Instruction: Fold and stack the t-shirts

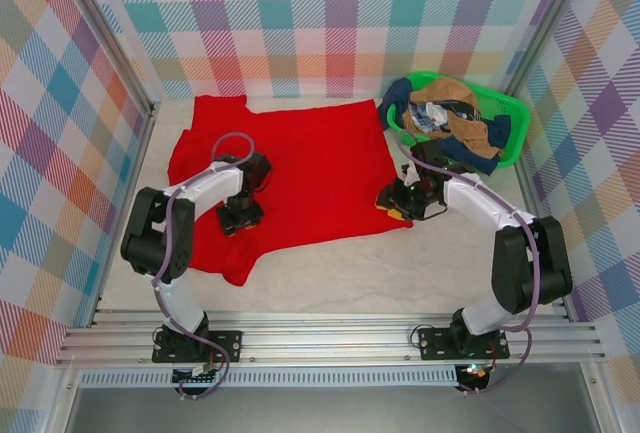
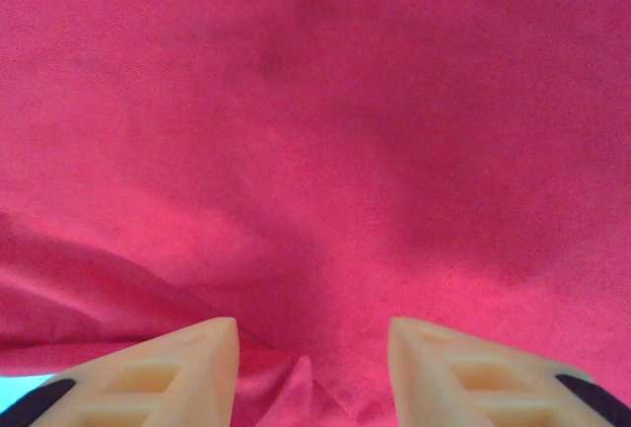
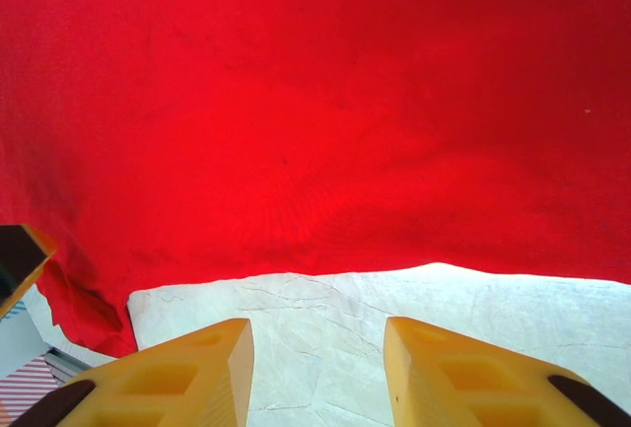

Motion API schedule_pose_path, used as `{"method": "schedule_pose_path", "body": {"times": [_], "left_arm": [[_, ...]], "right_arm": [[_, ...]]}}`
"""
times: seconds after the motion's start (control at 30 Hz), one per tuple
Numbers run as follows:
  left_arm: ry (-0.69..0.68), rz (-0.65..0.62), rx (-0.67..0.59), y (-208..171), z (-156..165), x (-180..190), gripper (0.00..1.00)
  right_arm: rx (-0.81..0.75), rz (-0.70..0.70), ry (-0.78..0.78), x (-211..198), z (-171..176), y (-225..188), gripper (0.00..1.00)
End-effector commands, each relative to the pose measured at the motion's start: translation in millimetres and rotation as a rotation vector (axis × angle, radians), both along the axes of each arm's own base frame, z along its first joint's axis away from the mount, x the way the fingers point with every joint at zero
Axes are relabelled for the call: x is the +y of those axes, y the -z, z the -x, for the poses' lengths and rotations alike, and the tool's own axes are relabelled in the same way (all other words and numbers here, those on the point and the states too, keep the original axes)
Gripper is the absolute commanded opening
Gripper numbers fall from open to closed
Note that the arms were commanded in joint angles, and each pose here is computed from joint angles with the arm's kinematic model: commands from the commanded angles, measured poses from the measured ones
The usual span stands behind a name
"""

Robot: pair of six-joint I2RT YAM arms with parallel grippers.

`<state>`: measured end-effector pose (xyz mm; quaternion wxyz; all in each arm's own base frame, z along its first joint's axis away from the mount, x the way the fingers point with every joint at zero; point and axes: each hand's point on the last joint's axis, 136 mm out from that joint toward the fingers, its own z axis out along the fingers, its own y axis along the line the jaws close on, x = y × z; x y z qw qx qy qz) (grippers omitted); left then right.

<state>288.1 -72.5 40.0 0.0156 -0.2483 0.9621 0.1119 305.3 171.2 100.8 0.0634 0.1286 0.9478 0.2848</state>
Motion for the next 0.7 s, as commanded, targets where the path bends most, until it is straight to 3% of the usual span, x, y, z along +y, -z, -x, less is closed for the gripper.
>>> {"method": "schedule_pose_path", "body": {"times": [0.0,0.1,0.37,0.5,0.67], "left_arm": [[0.044,-0.035,0.062,5,13,-1,0.4],[0.06,-0.082,0.071,2,19,7,0.34],[0.054,-0.137,0.042,-26,40,26,0.01],[0.008,-0.175,0.032,-41,66,42,0.0],[-0.167,-0.203,-0.021,-53,120,68,0.0]], "right_arm": [[-0.011,0.006,-0.006,-1,-1,-2,0.4],[-0.011,0.01,0.0,-3,0,-1,0.39],[-0.013,0.017,0.007,-6,-1,1,0.39],[-0.01,0.037,0.027,-10,-5,3,0.39],[0.03,0.112,0.109,-29,-10,12,0.39]]}}
